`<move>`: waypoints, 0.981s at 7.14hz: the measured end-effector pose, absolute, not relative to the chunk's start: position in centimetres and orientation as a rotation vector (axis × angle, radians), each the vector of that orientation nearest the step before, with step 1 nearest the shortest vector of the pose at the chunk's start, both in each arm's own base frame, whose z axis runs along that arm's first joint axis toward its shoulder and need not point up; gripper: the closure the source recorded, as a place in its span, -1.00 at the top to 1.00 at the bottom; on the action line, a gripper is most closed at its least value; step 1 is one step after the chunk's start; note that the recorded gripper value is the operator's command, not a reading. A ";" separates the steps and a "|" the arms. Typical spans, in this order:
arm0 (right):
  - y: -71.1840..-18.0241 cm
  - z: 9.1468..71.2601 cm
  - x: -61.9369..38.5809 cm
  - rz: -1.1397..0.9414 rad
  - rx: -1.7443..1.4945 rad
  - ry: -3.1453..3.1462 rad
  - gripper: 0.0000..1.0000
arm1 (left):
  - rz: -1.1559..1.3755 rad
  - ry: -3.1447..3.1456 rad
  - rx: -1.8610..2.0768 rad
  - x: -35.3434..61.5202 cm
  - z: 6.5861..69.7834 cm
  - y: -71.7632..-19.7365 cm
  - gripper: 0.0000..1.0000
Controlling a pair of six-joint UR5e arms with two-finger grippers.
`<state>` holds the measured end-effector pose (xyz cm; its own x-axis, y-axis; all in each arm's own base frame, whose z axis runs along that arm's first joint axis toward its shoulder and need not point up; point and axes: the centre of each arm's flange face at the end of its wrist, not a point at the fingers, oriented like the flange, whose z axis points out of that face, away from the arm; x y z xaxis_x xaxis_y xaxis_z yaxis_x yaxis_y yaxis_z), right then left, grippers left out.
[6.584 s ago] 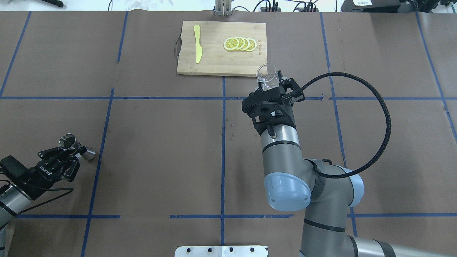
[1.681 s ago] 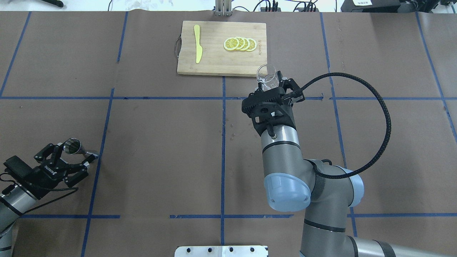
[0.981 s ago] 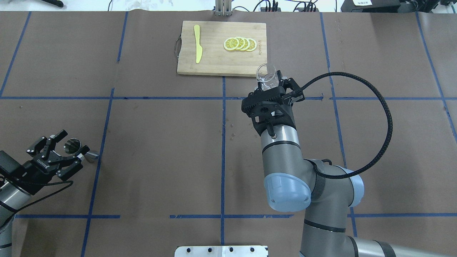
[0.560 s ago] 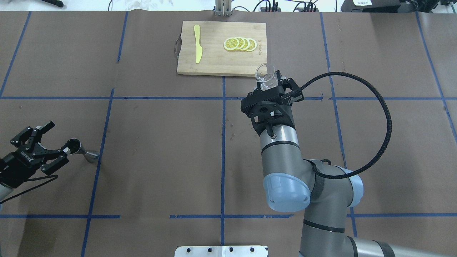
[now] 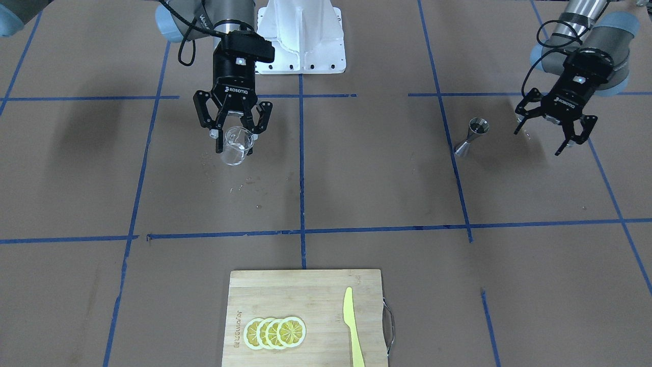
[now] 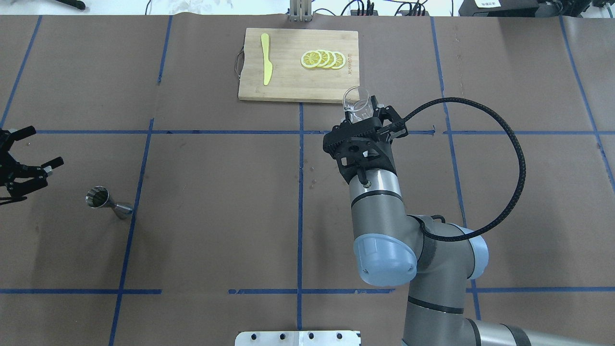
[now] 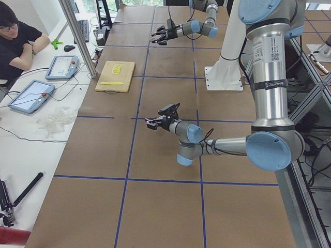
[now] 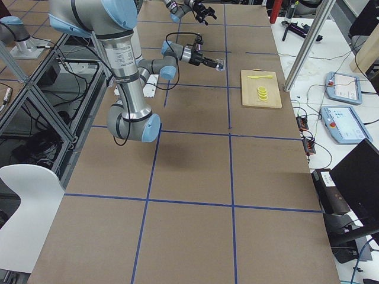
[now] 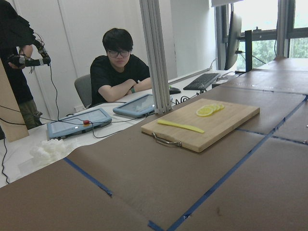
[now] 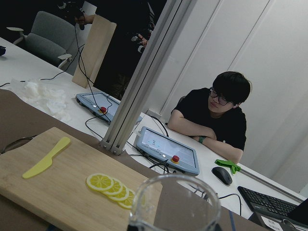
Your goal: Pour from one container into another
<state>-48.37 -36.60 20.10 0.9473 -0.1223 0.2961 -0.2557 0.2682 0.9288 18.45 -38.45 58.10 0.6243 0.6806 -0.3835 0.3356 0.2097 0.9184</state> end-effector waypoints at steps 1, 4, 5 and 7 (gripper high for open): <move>-36.6 20.1 -48.4 0.092 1.303 -0.339 -1.00 | 0.325 0.901 1.309 16.5 58.6 -40.0 0.99; -36.5 20.2 -48.4 0.092 1.303 -0.340 -1.00 | 0.340 0.774 1.055 11.9 59.3 -44.3 1.00; -36.5 20.2 -48.4 0.092 1.304 -0.340 -1.00 | 0.318 0.732 1.019 10.2 59.8 -45.1 1.00; -36.4 20.2 -48.4 0.092 1.304 -0.340 -1.00 | 0.252 0.682 0.977 6.9 61.7 -45.5 1.00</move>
